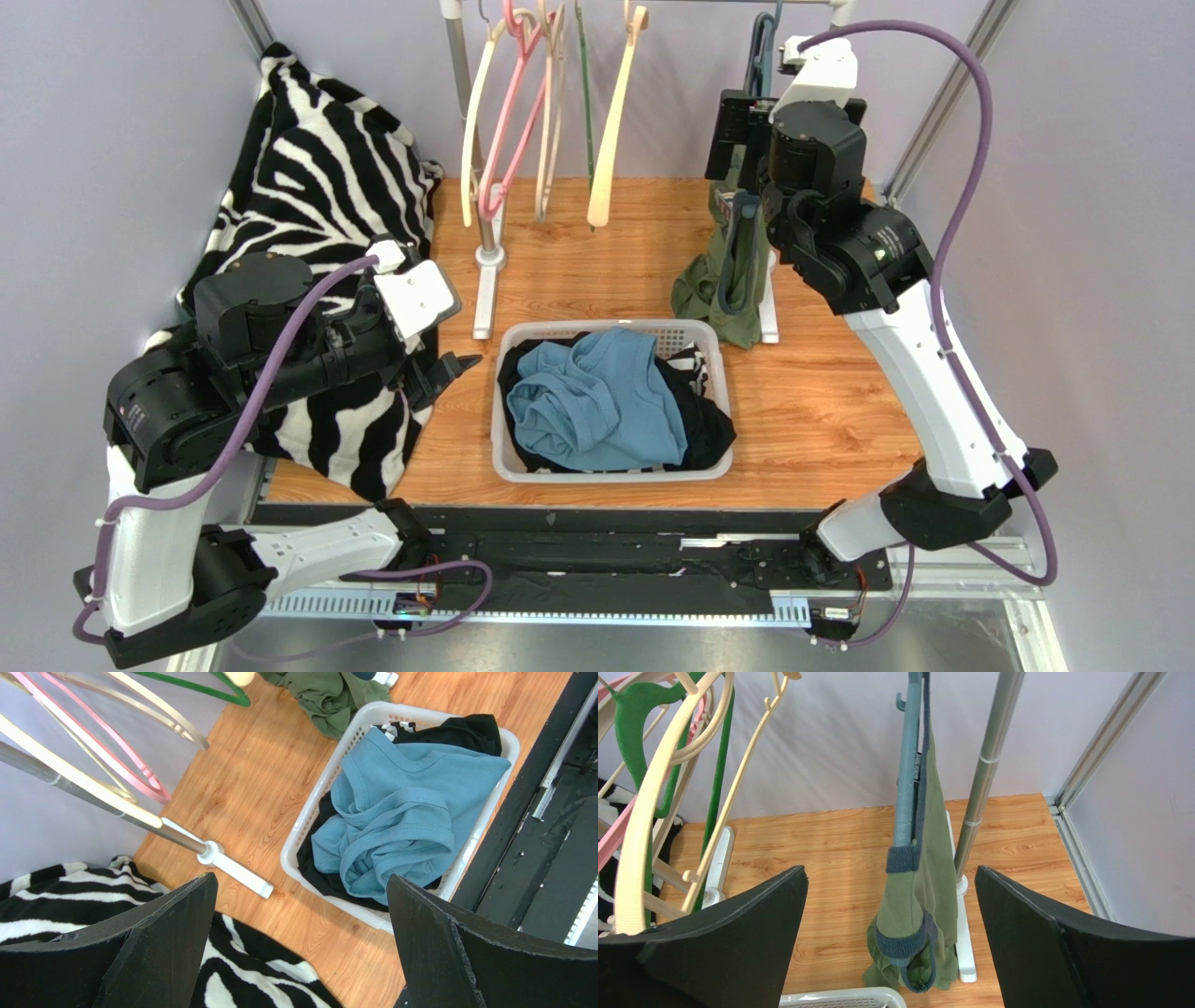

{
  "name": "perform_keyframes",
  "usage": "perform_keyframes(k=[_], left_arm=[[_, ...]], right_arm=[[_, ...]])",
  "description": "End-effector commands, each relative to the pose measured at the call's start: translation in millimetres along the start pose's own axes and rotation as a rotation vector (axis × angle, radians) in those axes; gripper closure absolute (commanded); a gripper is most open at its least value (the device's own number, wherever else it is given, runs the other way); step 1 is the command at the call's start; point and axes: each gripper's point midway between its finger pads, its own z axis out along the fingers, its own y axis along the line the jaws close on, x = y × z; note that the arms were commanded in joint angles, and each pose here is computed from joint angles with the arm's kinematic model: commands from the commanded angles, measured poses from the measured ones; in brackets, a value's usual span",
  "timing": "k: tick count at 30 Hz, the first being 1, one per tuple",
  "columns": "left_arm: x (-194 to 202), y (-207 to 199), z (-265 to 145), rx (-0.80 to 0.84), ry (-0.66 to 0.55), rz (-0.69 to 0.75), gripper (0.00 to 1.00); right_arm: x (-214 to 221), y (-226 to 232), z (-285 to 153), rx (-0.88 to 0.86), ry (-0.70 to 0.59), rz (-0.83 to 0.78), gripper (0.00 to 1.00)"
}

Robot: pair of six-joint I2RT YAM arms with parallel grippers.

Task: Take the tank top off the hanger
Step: Pick up the hanger from the clothesline.

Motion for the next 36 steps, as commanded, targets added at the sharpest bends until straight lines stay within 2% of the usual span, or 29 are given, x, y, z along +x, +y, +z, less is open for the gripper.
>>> perform_keyframes(k=[1, 3, 5, 9, 12, 15, 16, 18, 19, 21, 24, 30, 36], left_arm=[[-10, 0, -7, 0.003, -0.039, -0.028, 0.01], [-11, -1, -6, 0.011, -0.041, -0.034, 0.01], [-12, -2, -6, 0.019, -0.043, -0.041, 0.01], [-13, -3, -6, 0.027, -0.048, -0.045, 0.01], [-15, -3, -6, 0.033, -0.051, -0.049, 0.01], [-16, -4, -5, 0.041, -0.053, -0.055, 0.01], [-17, -4, -5, 0.043, -0.056, -0.052, 0.01], [-17, -3, -5, 0.039, -0.054, -0.058, 0.01], [-18, -4, -5, 0.041, -0.058, -0.057, 0.01], [-18, -3, -5, 0.039, -0.056, -0.057, 0.01], [-19, -4, -7, 0.043, -0.061, -0.06, 0.01], [-18, -4, -4, 0.051, -0.055, -0.063, 0.01], [-19, -4, -4, 0.054, -0.058, -0.069, 0.01]], right_arm=[[5, 12, 7, -0.085, 0.031, -0.005, 0.12], [17, 17, 9, -0.14, 0.061, 0.037, 0.08], [22, 10, 13, -0.141, 0.069, 0.08, 0.0], [33, 1, 20, -0.094, 0.08, 0.057, 0.0], [39, -2, 25, -0.069, 0.101, 0.032, 0.04], [41, 0, 30, -0.07, 0.115, 0.034, 0.14], [42, -1, 33, -0.065, 0.117, 0.037, 0.22], [43, -2, 39, -0.052, 0.125, 0.051, 0.3], [45, -6, 43, -0.041, 0.132, 0.055, 0.4], [54, -5, 50, -0.029, 0.162, 0.054, 0.44], [63, -11, 59, -0.002, 0.19, 0.041, 0.58], [54, -16, 60, 0.014, 0.146, 0.018, 0.99], [18, -23, 46, -0.016, 0.005, 0.013, 1.0]])
